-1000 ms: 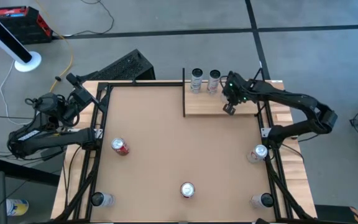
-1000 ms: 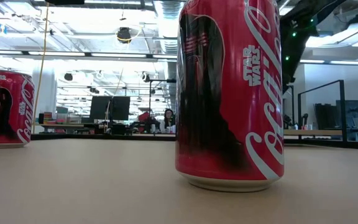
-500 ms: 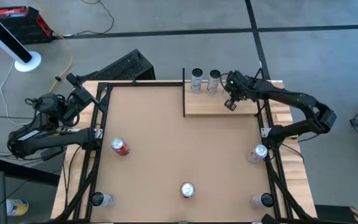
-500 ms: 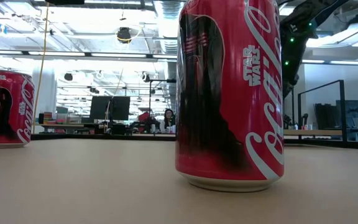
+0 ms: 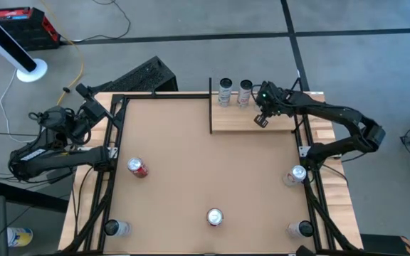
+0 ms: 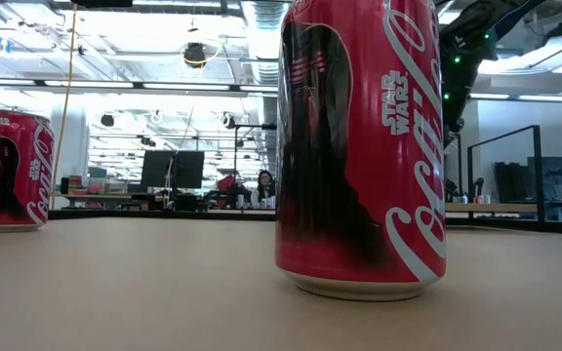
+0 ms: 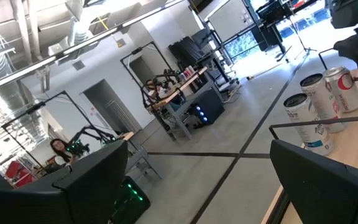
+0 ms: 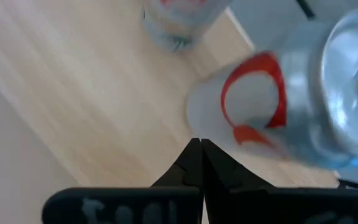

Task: Place canned beverage on shelf
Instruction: Put the top red-silver soda can on the shelf, then put the bottom red-white soda can on the shelf

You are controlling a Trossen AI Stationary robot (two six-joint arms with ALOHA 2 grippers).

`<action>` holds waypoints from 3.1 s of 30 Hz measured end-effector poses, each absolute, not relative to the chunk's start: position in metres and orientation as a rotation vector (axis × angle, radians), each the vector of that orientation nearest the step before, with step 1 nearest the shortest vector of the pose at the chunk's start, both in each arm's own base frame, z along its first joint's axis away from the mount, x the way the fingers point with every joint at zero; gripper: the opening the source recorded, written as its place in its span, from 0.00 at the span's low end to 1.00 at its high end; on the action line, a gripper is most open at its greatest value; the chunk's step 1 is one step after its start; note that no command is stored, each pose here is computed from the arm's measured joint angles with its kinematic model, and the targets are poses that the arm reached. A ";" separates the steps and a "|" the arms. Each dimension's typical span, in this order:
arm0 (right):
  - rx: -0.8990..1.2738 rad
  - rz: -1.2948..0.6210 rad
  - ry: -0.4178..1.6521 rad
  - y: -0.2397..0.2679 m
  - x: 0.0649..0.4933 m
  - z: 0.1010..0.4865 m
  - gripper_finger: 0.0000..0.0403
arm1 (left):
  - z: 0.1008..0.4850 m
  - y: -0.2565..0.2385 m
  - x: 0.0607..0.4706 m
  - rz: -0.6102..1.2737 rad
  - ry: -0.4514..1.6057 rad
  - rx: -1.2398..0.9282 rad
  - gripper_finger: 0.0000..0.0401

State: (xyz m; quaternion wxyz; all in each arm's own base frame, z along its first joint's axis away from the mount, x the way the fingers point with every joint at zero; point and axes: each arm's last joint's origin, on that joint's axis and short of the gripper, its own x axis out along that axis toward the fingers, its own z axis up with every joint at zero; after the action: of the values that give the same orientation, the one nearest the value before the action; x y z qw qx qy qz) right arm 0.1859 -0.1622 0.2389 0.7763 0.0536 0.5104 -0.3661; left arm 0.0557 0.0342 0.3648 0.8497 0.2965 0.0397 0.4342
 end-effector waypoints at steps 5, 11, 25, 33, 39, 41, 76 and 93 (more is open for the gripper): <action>0.099 -0.864 1.056 -0.170 0.185 0.242 0.05 | 0.365 0.034 0.056 0.915 0.084 0.624 0.95; 0.136 -0.866 1.055 -0.172 0.182 0.241 0.05 | 0.365 0.034 0.056 0.915 0.084 0.625 0.95; 0.256 -0.720 1.032 -0.162 0.187 0.239 0.05 | 0.365 0.034 0.056 0.915 0.084 0.625 0.95; 0.619 -0.306 0.996 -0.099 0.224 0.256 0.05 | 0.365 0.034 0.056 0.915 0.085 0.626 0.95; 0.584 0.084 0.890 0.008 0.264 0.295 0.05 | 0.365 0.034 0.056 0.914 0.081 0.619 0.95; 0.571 0.184 0.805 0.047 0.269 0.311 0.05 | 0.365 0.034 0.056 0.915 0.081 0.618 0.95; 0.110 0.214 0.397 0.120 0.262 0.350 0.09 | 0.364 0.034 0.056 0.907 0.080 0.609 0.95; -0.013 0.244 0.345 0.140 0.305 0.310 0.09 | 0.364 0.034 0.056 0.909 0.082 0.609 0.95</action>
State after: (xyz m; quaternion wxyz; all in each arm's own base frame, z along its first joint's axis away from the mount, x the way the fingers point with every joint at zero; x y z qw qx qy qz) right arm 0.3051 0.1403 0.3104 0.9778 -0.0066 0.1710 0.1211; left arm 0.0560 0.0342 0.3641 0.8533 0.2894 0.0391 0.4319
